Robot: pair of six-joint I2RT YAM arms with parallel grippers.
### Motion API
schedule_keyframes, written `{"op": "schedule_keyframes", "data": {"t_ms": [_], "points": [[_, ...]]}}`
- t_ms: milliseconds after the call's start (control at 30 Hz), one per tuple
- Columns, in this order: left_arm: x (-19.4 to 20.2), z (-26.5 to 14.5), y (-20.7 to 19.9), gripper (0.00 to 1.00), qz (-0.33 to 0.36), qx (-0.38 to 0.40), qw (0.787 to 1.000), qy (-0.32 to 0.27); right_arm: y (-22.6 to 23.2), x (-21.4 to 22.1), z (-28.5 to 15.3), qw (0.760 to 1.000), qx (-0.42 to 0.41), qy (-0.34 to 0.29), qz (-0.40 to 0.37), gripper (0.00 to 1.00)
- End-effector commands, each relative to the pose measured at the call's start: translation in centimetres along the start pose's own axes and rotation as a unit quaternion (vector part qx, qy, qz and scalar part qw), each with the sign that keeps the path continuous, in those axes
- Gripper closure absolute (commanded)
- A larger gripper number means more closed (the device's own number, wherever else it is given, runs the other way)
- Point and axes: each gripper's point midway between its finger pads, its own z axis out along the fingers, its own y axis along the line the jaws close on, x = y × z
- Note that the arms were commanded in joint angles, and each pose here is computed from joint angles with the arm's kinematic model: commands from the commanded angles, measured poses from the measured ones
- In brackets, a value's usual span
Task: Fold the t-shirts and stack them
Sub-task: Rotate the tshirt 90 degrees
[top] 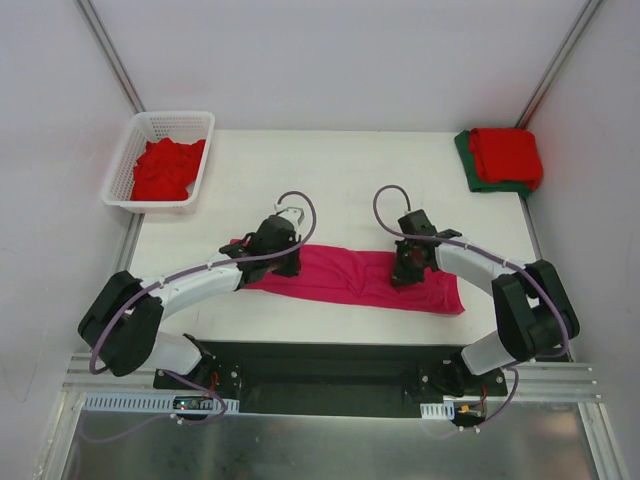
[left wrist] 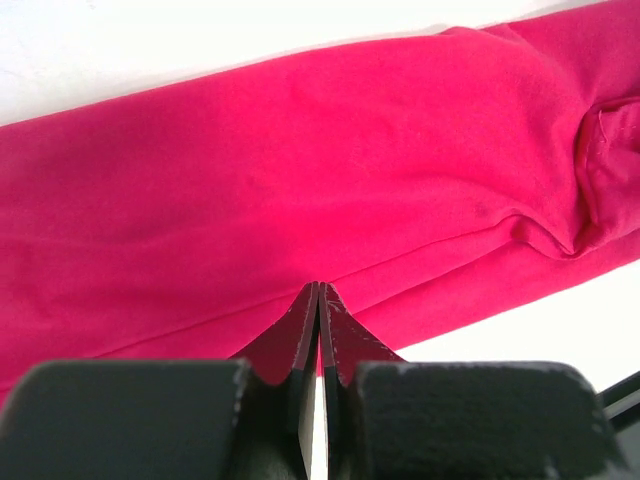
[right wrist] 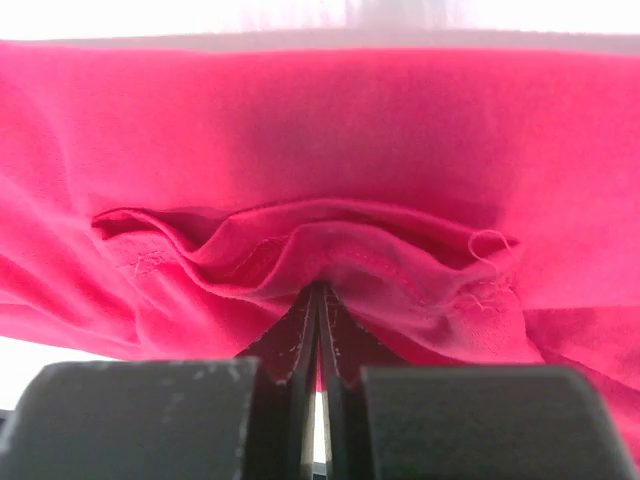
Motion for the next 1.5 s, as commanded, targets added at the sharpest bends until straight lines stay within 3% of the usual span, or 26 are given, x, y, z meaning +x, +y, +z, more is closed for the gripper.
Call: {"op": "schedule_keyframes", "data": {"t_ms": [0, 467, 900, 1133, 1467], "points": [[0.2, -1.4, 1.5, 1.0, -0.002, -0.032, 0.999, 0.001, 1.1, -1.1, 0.5, 1.0, -0.009, -0.011, 0.002, 0.99], [5.2, 0.7, 6.3, 1.0, -0.031, -0.117, 0.984, 0.129, 0.6, -0.4, 2.2, 1.0, 0.014, 0.014, -0.008, 0.99], [6.6, -2.1, 6.6, 1.0, -0.059, -0.127, 0.978, 0.153, -0.5, -2.3, 2.4, 0.997, 0.069, 0.004, -0.015, 0.99], [6.9, -5.1, 8.1, 1.0, -0.05, -0.176, 0.969, 0.164, -1.3, -3.4, 2.3, 0.995, 0.099, 0.008, -0.007, 0.98], [7.3, -5.7, 8.9, 1.0, -0.053, -0.204, 0.96, 0.182, -2.7, -5.9, 0.7, 0.993, 0.119, 0.002, -0.001, 0.98]]}}
